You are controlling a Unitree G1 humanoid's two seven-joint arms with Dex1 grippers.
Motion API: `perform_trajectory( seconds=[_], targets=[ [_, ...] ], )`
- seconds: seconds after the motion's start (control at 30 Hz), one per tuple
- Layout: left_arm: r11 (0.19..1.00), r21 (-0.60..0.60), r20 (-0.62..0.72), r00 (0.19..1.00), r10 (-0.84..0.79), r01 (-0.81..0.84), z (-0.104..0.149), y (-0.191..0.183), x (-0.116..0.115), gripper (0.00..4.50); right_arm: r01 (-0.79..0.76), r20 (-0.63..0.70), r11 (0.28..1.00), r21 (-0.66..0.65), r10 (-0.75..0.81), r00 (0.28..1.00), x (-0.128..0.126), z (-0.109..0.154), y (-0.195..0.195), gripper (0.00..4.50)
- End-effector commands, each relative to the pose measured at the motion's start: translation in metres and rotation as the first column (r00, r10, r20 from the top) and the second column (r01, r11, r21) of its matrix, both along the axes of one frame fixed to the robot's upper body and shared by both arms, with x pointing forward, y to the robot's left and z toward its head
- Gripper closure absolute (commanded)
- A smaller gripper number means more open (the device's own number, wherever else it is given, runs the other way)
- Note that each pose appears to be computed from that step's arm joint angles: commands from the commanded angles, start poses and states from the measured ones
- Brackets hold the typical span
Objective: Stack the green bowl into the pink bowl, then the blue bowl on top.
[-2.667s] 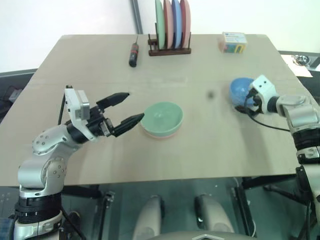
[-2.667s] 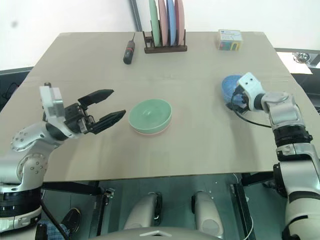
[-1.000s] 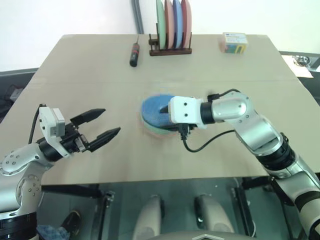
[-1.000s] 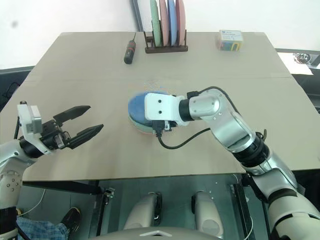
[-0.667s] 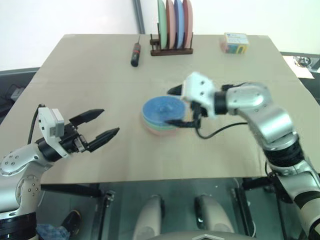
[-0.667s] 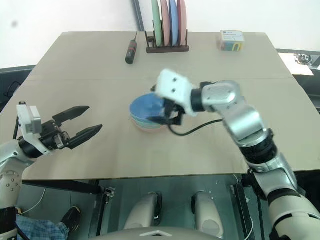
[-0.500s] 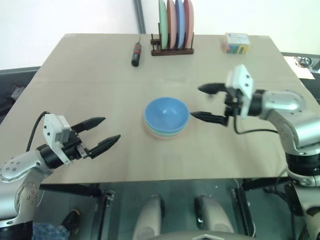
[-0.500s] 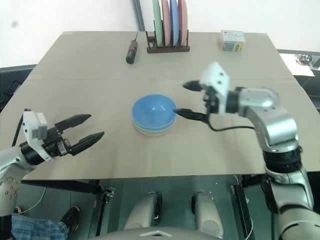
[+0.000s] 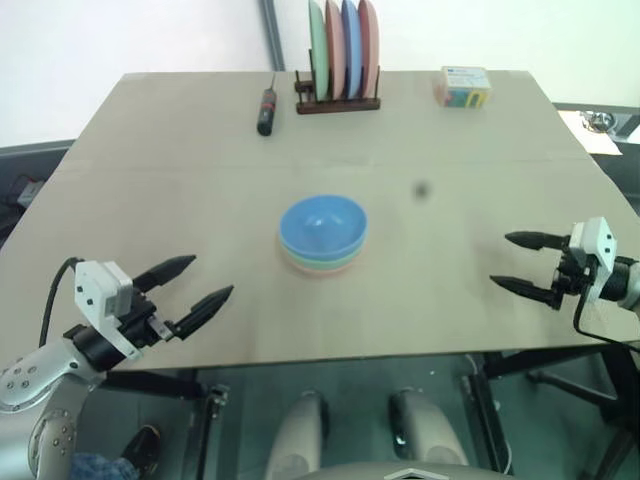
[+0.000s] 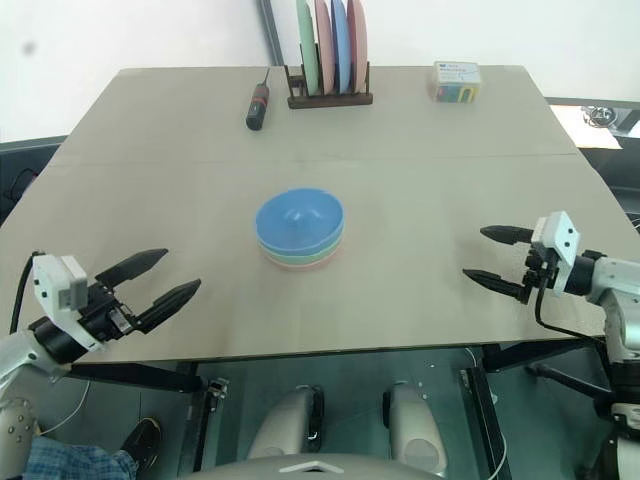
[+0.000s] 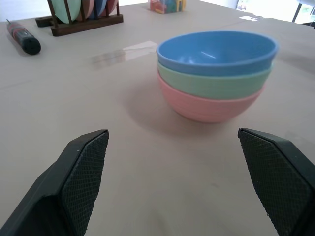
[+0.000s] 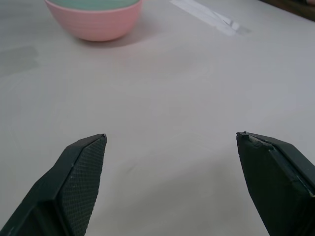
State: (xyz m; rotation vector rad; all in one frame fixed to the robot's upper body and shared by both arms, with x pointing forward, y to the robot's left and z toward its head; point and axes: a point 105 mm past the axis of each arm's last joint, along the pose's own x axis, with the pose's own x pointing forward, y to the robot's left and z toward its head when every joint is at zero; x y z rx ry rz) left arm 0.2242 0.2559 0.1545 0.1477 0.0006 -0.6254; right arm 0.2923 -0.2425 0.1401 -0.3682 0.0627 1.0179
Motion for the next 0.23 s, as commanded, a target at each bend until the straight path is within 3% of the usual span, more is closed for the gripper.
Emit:
perform_trajectory(
  seconds=[0.03, 0.23],
  targets=[
    [0.999, 0.048, 0.069, 0.998, 0.008, -0.011, 0.0159, 0.0028, -0.0016, 0.00, -0.025, 0.117, 0.999, 0.023, 0.022, 0.993, -0.0016, 0.0202, -0.0042, 0.09],
    [0.997, 0.076, 0.081, 0.997, 0.008, -0.014, 0.0180, 0.0063, -0.0019, 0.00, -0.072, 0.139, 0.996, 0.050, 0.065, 0.988, -0.0057, 0.0248, 0.0021, 0.09]
  ],
)
